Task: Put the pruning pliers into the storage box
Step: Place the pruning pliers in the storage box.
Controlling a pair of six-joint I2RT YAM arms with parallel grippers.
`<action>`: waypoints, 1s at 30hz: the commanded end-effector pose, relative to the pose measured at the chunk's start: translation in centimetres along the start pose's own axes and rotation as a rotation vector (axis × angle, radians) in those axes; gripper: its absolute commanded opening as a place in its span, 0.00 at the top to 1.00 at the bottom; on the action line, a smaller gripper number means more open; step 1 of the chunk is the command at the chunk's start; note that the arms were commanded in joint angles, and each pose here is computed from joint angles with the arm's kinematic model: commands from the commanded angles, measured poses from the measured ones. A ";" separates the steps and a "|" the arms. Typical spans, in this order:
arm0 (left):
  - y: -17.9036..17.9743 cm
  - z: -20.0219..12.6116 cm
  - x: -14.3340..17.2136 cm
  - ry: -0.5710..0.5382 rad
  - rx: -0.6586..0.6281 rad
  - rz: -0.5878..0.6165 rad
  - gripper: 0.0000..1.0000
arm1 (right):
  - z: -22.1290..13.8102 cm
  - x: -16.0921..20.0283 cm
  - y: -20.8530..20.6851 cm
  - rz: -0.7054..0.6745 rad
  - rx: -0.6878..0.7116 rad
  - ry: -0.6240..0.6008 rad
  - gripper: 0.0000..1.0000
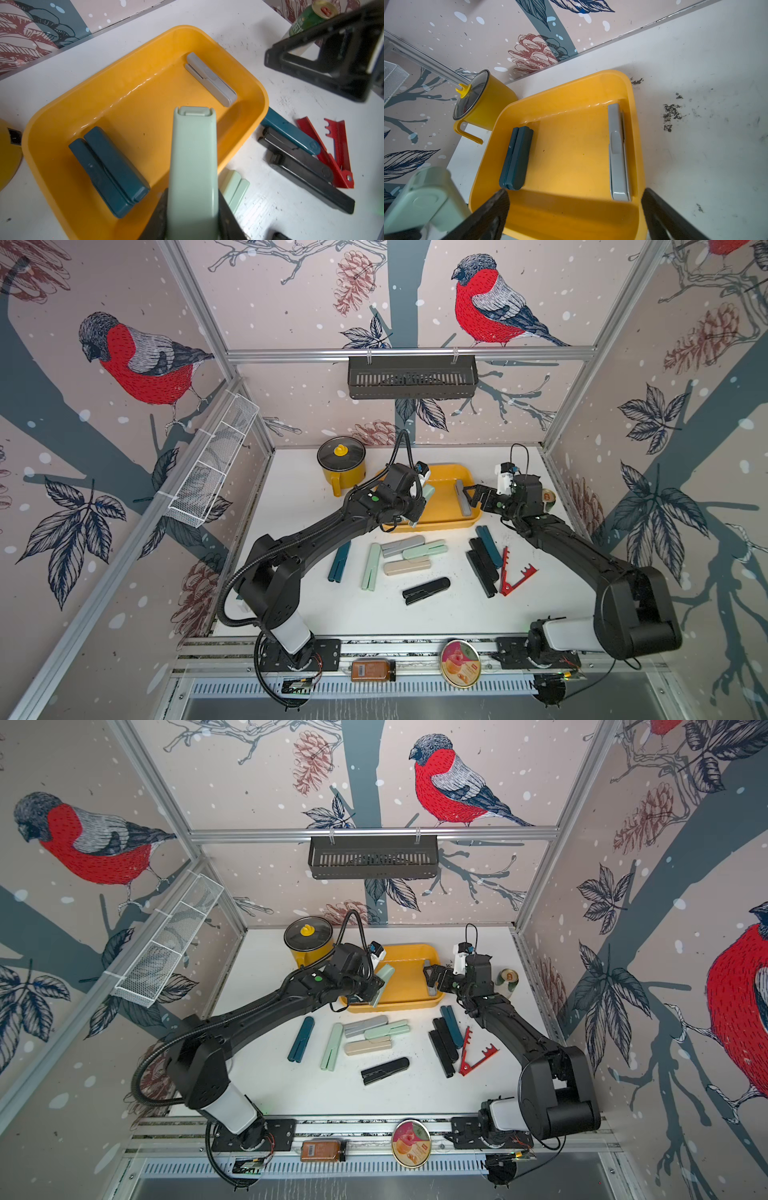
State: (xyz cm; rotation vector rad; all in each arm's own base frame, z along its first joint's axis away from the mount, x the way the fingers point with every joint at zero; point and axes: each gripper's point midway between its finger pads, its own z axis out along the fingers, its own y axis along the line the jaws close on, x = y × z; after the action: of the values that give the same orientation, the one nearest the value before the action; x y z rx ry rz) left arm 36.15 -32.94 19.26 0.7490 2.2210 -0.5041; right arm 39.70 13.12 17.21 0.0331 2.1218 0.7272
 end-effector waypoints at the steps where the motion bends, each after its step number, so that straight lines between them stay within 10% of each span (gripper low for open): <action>1: 0.2 1.6 -2.5 -0.057 0.057 -0.091 0.91 | 0.2 -0.5 -0.1 -0.004 0.015 -0.001 0.00; 21: 5.7 12.8 1.0 0.093 0.222 -0.628 0.89 | 2.4 0.1 -0.3 0.013 0.084 0.074 0.00; 30: 7.5 14.8 2.5 0.133 0.176 -0.728 0.56 | 5.6 0.4 1.1 0.022 0.168 0.143 0.00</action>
State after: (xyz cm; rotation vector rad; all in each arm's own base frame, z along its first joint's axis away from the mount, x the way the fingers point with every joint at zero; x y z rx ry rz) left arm 46.19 -34.66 5.92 0.0723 2.5937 -1.0128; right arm 43.02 17.11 15.77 0.0313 2.2727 0.6337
